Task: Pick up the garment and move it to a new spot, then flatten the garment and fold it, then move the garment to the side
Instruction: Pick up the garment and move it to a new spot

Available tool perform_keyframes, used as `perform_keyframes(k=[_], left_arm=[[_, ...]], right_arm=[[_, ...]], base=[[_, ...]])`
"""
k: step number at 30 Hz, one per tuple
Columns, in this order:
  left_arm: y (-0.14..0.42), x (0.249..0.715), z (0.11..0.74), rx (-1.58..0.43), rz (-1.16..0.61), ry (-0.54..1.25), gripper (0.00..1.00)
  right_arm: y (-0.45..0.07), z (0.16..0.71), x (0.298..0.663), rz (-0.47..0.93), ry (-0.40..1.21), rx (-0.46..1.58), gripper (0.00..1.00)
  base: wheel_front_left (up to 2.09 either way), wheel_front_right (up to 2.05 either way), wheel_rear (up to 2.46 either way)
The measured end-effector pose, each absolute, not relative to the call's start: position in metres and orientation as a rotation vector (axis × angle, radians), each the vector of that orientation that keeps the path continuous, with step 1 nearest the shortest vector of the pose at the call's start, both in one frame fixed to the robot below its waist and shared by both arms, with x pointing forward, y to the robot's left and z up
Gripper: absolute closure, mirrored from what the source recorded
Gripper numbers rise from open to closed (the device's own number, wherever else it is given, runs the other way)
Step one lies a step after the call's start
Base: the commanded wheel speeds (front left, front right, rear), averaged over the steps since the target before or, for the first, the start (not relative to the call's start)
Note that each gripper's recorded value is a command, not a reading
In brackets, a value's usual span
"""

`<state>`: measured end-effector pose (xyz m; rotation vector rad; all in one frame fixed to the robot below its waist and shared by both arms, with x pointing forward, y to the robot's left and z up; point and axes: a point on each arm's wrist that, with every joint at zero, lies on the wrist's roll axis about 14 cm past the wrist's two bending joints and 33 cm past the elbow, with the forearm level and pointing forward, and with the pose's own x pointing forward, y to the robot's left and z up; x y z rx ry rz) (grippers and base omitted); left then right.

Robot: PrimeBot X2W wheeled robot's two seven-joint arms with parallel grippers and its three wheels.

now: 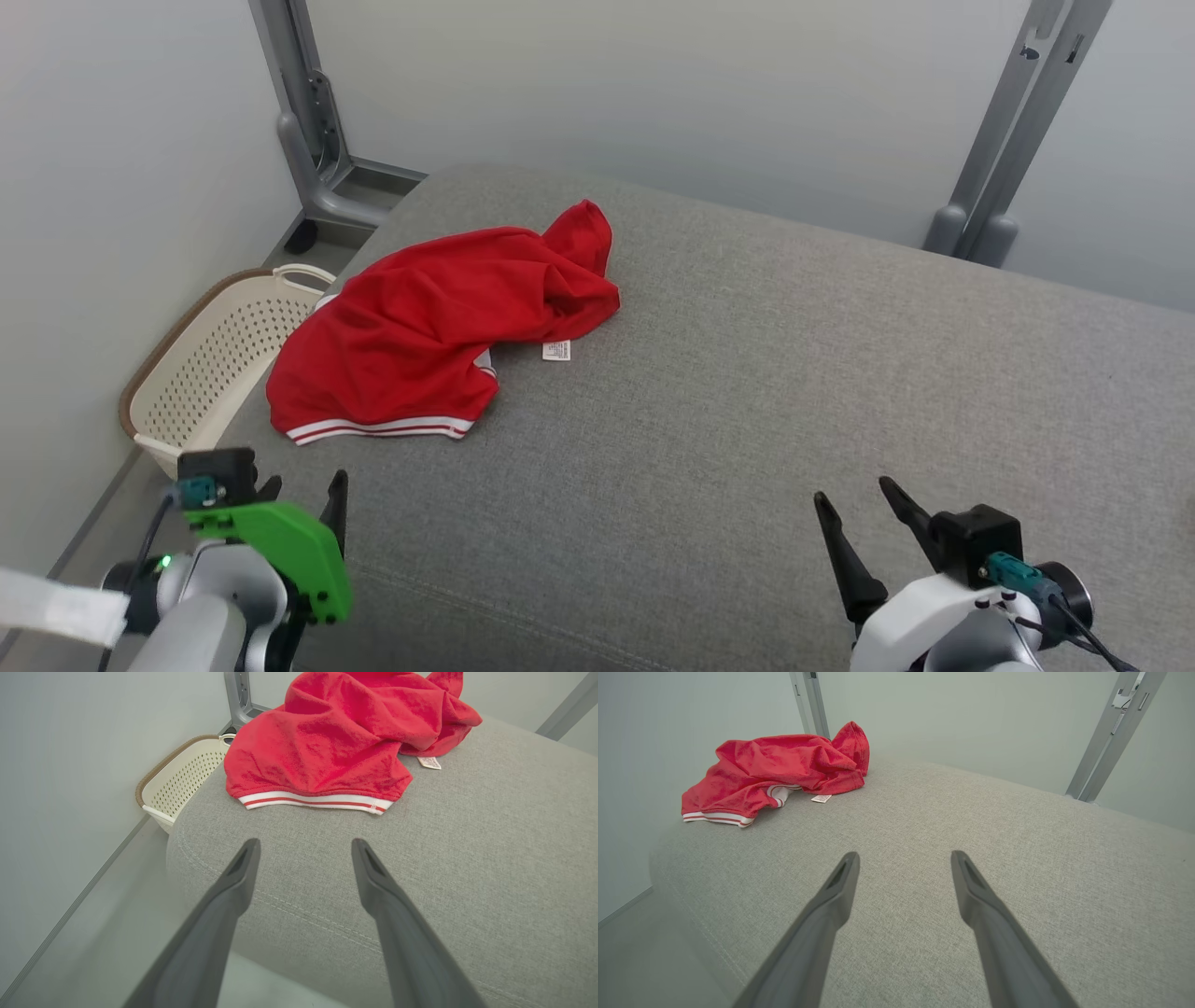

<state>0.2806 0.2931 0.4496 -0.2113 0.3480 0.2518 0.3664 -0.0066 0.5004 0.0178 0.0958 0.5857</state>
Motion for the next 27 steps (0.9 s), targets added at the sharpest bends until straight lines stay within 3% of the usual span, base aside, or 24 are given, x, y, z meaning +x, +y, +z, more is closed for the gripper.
perform_keyframes(k=[13,27], left_arm=[[0.308,0.402,0.487,-0.145,0.229,0.464,0.00],[0.319,0.460,0.421,-0.077,0.344,0.811,0.00]], right_arm=[[0.028,0.507,0.381,0.691,0.077,-0.021,0.00],[-0.011,0.465,0.405,0.641,0.186,-0.071,0.00]], base=[[0.00,0.00,0.00],[0.00,0.00,0.00]])
